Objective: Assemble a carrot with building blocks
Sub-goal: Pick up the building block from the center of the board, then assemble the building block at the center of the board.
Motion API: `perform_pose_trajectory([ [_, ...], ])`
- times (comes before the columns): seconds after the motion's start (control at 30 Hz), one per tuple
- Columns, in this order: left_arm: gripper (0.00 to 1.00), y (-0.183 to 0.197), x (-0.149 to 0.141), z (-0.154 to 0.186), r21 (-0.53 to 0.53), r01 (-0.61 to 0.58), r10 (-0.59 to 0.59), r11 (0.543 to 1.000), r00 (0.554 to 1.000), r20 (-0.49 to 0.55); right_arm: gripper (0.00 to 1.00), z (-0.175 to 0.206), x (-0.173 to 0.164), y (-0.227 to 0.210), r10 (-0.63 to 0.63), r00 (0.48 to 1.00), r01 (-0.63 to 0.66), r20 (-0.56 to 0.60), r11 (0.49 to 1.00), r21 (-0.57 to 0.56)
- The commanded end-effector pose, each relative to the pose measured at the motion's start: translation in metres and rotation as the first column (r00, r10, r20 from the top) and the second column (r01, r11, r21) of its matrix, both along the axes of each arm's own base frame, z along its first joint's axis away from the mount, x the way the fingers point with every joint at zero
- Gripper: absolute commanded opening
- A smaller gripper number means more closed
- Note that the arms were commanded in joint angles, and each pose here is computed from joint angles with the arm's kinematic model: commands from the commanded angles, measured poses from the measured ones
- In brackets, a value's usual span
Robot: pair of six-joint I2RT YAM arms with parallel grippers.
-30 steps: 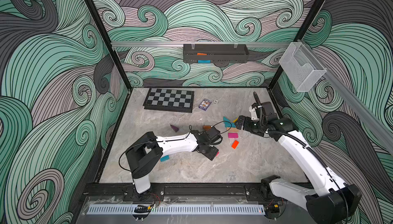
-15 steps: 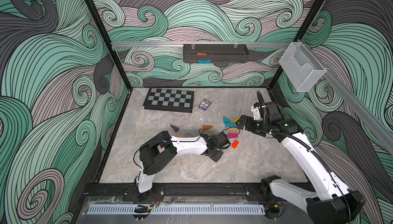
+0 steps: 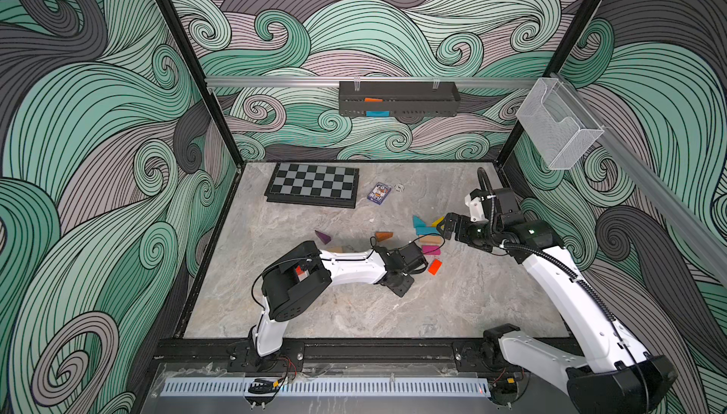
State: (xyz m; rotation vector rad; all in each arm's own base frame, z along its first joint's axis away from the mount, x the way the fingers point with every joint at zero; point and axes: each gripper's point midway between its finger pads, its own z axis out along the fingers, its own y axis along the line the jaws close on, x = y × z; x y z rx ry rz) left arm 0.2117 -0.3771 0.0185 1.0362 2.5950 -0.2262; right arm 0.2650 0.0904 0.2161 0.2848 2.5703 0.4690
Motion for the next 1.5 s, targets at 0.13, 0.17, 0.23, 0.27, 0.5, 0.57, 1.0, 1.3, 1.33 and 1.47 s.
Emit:
perform_pose_trajectory([
  [0.13,0.00,-0.028,-0.006,0.029,-0.056,0.083,-0.083,0.995,0.997,-0.004,0.98,0.033,0.005,-0.003,-0.008,0.997,0.006,0.083,1.000,0.019],
  [0.17,0.00,-0.035,-0.007,0.033,-0.070,0.094,-0.095,0.993,0.995,-0.009,0.98,0.036,0.006,-0.004,-0.013,0.996,0.011,0.091,1.000,0.019],
  [0.23,0.00,-0.046,-0.008,0.039,-0.090,0.119,-0.121,0.989,0.993,-0.017,0.98,0.042,0.011,-0.006,-0.021,0.994,0.019,0.103,1.000,0.022],
  [0.27,0.00,-0.053,-0.010,0.041,-0.102,0.136,-0.138,0.985,0.990,-0.017,0.98,0.045,0.013,-0.005,-0.022,0.994,0.020,0.108,0.999,0.025],
  [0.5,0.00,-0.096,-0.021,0.046,-0.169,0.213,-0.224,0.962,0.973,-0.052,0.98,0.059,0.025,-0.001,-0.018,0.992,0.014,0.126,0.999,0.034],
  [0.57,0.00,-0.106,-0.025,0.043,-0.177,0.229,-0.243,0.957,0.968,-0.062,0.98,0.059,0.026,-0.001,-0.015,0.992,0.011,0.126,0.999,0.035],
  [1.0,0.00,-0.137,-0.026,0.022,-0.158,0.276,-0.290,0.948,0.954,-0.074,0.97,0.058,0.023,0.002,0.001,0.992,-0.006,0.125,0.999,0.044],
  [1.3,0.00,-0.126,0.005,-0.002,-0.074,0.253,-0.257,0.965,0.965,-0.044,0.97,0.064,0.024,0.002,0.001,0.990,-0.008,0.138,0.999,0.046],
  [1.33,0.00,-0.124,0.009,-0.003,-0.070,0.251,-0.254,0.966,0.966,-0.041,0.97,0.064,0.024,0.002,-0.001,0.991,-0.006,0.137,0.999,0.047],
  [1.47,0.00,-0.120,0.021,-0.005,-0.051,0.252,-0.254,0.966,0.967,-0.019,0.97,0.064,0.024,0.003,0.000,0.991,-0.007,0.137,0.999,0.049],
])
